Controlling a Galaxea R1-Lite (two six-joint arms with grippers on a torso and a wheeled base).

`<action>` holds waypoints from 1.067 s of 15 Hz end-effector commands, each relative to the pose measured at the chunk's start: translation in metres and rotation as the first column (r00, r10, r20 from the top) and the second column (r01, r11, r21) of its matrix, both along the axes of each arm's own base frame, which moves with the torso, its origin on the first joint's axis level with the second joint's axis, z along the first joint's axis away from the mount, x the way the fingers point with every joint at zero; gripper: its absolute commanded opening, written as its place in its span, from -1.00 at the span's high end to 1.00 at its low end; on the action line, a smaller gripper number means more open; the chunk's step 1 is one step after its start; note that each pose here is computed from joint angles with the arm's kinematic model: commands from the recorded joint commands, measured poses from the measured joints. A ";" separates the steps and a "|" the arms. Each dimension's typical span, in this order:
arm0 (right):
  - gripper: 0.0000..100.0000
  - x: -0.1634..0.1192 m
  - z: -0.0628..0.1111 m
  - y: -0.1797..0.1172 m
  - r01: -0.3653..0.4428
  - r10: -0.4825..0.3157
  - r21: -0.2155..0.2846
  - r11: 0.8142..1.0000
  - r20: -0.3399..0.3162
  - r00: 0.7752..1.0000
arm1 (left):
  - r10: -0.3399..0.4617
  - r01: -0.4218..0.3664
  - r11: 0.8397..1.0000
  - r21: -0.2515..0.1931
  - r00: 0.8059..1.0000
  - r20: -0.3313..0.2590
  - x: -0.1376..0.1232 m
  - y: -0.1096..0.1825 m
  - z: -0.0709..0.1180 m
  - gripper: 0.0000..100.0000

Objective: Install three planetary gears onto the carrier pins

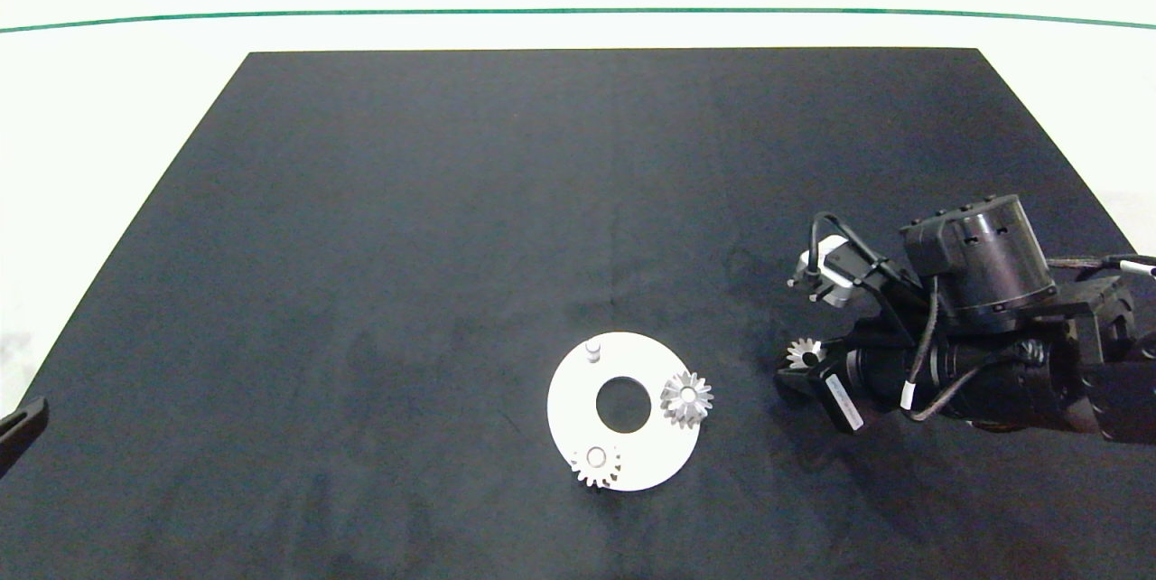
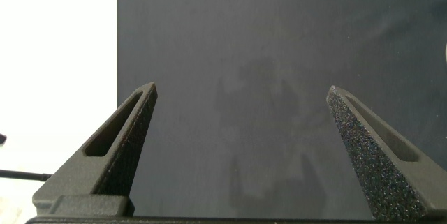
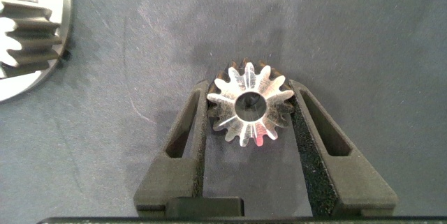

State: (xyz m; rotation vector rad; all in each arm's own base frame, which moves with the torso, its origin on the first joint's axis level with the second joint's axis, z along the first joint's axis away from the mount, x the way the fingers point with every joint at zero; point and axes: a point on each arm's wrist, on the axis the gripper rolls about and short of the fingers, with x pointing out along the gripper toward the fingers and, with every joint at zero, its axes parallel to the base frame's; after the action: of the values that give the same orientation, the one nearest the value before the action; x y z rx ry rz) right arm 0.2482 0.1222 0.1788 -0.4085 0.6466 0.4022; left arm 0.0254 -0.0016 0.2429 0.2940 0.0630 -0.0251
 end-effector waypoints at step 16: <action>0.86 -0.005 0.069 0.119 -0.242 0.243 -0.023 0.970 0.119 0.963 | 0.021 -0.021 1.000 0.002 1.000 -0.002 0.000 0.000 0.000 -1.00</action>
State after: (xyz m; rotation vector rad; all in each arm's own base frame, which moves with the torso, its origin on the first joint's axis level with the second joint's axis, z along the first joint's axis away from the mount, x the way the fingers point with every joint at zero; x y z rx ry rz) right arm 0.2387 0.2189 0.2637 -0.4824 0.4496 0.5748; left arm 0.0255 -0.0011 0.2427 0.2935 0.0660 -0.0078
